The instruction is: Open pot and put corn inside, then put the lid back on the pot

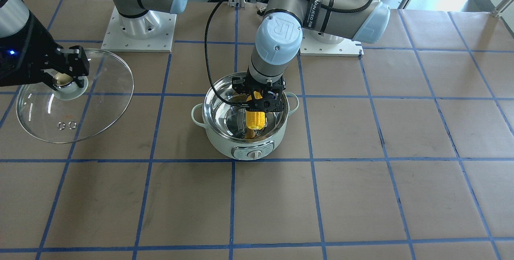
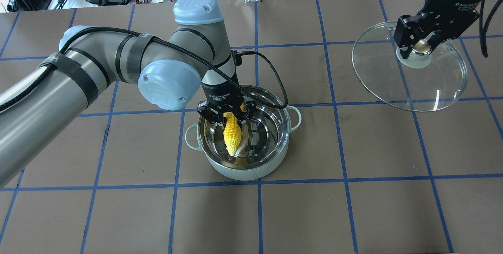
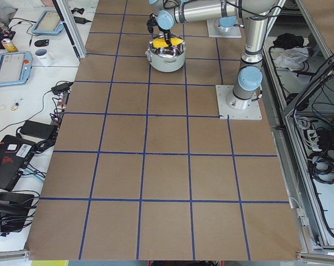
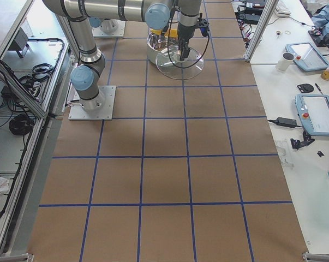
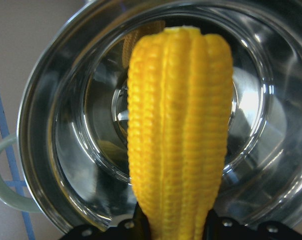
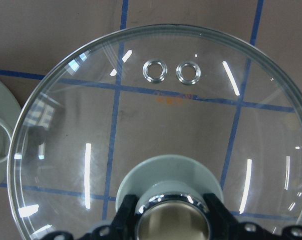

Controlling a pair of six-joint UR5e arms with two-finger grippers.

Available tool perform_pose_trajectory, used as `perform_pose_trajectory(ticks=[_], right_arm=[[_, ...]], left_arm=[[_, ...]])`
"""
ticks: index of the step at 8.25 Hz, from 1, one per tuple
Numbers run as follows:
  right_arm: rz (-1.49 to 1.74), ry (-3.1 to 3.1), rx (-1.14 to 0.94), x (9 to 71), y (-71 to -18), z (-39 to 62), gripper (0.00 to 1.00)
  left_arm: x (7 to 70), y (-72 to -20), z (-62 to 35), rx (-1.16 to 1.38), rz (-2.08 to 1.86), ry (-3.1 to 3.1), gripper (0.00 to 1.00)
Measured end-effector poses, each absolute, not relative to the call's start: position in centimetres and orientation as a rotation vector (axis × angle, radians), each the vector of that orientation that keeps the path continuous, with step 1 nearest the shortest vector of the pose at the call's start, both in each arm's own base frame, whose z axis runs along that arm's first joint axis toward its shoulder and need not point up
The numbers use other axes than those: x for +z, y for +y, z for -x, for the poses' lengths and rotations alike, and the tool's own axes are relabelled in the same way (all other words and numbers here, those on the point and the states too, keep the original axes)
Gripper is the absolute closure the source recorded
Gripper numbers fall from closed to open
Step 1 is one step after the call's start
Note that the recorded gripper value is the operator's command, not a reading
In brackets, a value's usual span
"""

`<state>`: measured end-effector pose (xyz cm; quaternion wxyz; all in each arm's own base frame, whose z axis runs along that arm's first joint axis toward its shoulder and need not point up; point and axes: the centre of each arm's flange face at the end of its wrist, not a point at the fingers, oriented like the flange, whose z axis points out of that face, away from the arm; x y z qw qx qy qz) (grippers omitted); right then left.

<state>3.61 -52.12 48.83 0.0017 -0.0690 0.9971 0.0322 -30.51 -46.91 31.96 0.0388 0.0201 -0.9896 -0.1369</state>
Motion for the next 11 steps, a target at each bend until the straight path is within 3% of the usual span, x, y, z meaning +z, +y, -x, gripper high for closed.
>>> perform_pose_trajectory(ticks=[1,2,8,11], right_arm=[[0.216,3.126,0.103,48.8,-52.1,-3.6,1.0],[0.216,3.124,0.102,48.8,-52.1,-3.6,1.0],[0.204,3.121,0.092,49.0,-52.0,-3.7,1.0],[0.201,3.115,0.08,49.3,-51.9,-4.5,1.0]], left_arm=[[31.2,-47.1,30.7,-0.433,-0.065,-3.036,0.3],[30.7,-47.2,30.9,-0.446,-0.093,-3.039,0.0],[31.5,-47.1,31.0,-0.442,-0.2,-3.044,0.0],[36.2,-51.1,26.6,-0.324,-0.135,-3.027,0.0]])
